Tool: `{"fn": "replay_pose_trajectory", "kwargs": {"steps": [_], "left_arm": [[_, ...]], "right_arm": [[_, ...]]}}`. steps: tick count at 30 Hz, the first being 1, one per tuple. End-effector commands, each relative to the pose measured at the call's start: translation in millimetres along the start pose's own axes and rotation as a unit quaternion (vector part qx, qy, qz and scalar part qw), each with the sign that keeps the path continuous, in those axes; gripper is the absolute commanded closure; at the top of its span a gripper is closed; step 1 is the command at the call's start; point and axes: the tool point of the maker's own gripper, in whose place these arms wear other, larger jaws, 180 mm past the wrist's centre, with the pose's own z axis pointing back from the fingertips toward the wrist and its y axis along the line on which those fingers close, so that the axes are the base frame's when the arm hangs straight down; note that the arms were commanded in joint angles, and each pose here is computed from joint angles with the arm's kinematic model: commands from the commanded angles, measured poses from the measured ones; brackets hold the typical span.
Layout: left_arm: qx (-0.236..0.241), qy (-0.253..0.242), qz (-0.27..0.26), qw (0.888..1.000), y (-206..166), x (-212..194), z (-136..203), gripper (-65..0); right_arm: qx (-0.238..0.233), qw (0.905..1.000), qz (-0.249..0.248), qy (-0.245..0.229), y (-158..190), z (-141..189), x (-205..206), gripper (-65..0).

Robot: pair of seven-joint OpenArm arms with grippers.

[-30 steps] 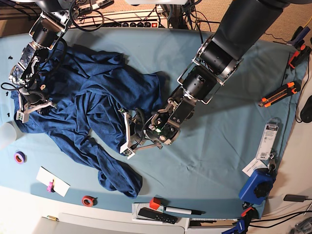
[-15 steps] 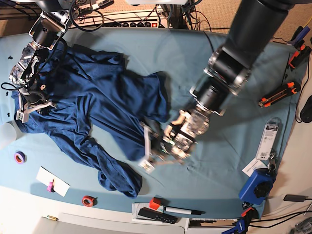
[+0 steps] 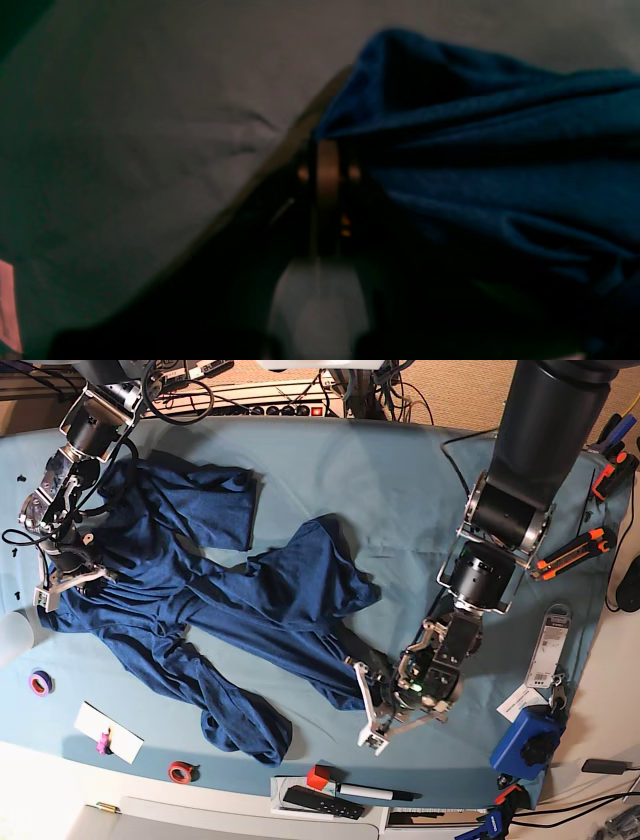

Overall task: Layout the t-shirt on the table in an organized manner, then fold the t-shirt properly
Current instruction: 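Drag the grasped fabric with the left gripper away from the right gripper, then lift the held fabric with the left gripper and shake it out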

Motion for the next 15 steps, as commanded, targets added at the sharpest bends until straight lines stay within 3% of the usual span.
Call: {"fn": "replay_pose_trajectory", "kwargs": {"steps": [1,3,6,15], "left_arm": [[0.012,-0.032,0.003,0.999,13.0,28.9,8.8,0.0],[0.007,-0.034,0.011,0.999,11.7,29.7,9.0,-11.9],[-0.014,-0.034,-0.003,0.999,3.3,29.9,8.9,-26.5],[-0.045,-0.031,0.012,0.998,-11.1,20.0,6.0,-27.5]], "right_arm": [[-0.011,0.9999,0.008,-0.002,-6.7,2.5,8.1,-2.5],[-0.011,0.9999,0.008,-0.002,-6.7,2.5,8.4,-5.1],[-0.005,0.9999,0.013,-0.002,-4.6,2.5,8.1,-15.1],[-0.003,0.9998,0.016,-0.01,-4.7,3.0,12.2,-16.1]]}}
